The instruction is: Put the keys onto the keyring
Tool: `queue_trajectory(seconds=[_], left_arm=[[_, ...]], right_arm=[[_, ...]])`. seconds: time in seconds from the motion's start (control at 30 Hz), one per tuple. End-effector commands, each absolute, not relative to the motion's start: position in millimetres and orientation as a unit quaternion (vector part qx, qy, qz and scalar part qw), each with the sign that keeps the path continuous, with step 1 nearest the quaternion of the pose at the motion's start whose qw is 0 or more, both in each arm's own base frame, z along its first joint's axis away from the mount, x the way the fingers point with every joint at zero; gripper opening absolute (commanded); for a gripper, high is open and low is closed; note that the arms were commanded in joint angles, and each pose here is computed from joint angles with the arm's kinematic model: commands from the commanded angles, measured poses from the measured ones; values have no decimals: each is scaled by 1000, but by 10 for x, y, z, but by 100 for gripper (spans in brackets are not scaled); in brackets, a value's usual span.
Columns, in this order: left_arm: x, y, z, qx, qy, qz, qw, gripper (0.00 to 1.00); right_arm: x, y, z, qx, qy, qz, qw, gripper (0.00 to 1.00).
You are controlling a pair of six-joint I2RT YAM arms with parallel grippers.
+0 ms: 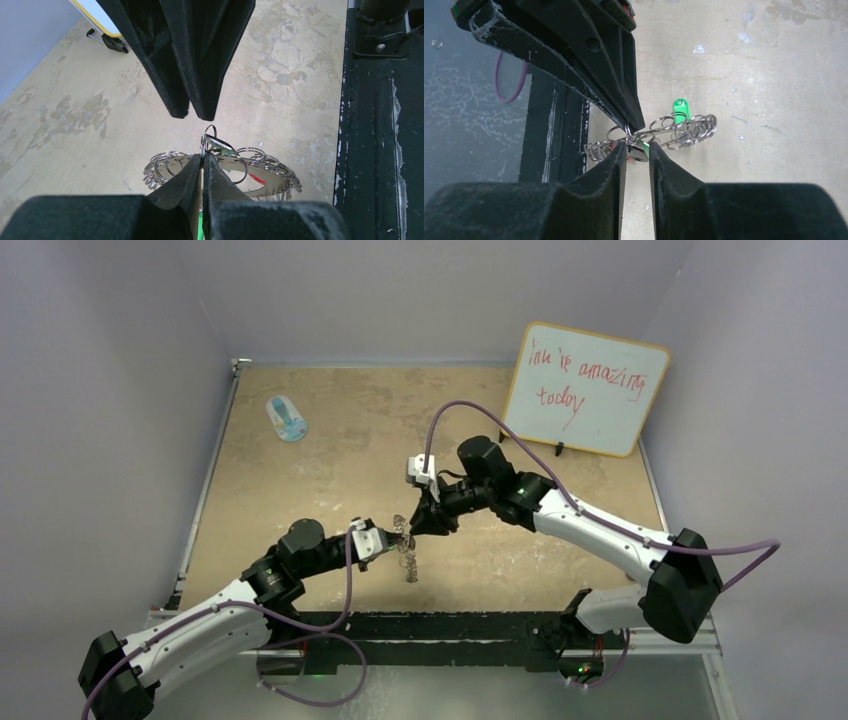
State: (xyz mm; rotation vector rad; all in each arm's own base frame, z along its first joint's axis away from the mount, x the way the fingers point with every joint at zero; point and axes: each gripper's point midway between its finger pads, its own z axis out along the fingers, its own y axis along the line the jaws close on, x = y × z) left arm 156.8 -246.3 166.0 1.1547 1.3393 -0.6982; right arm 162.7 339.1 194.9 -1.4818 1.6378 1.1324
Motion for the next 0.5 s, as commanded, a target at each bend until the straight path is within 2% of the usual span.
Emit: queue_trajectory(seconds=[0.0, 0.1, 0.2, 0.33, 0.4, 0.47], left_arm=[[1596, -2504, 1884, 481, 549, -306, 611, 0], [1594, -2503, 1878, 481, 551, -306, 610, 0], [1592, -2501, 1876, 481, 551, -306, 610, 0], [1590, -2502, 1873, 480, 552, -307, 608, 0], [1591, -2500, 1874, 480, 552, -307, 609, 0], [1590, -2500, 1875, 480, 552, -307, 609, 0]], right_arm=[[1485, 3386, 1867, -565, 630, 444, 295, 24], [1472, 3401, 1812, -566, 635, 439, 289, 22], [1473, 3407, 1816, -564, 637, 438, 290, 14], [1473, 3414, 1828, -563, 636, 440, 292, 10], [1480, 3412, 1809, -562, 638, 438, 290, 1], [1500, 3404, 1776, -561, 645, 432, 289, 0]])
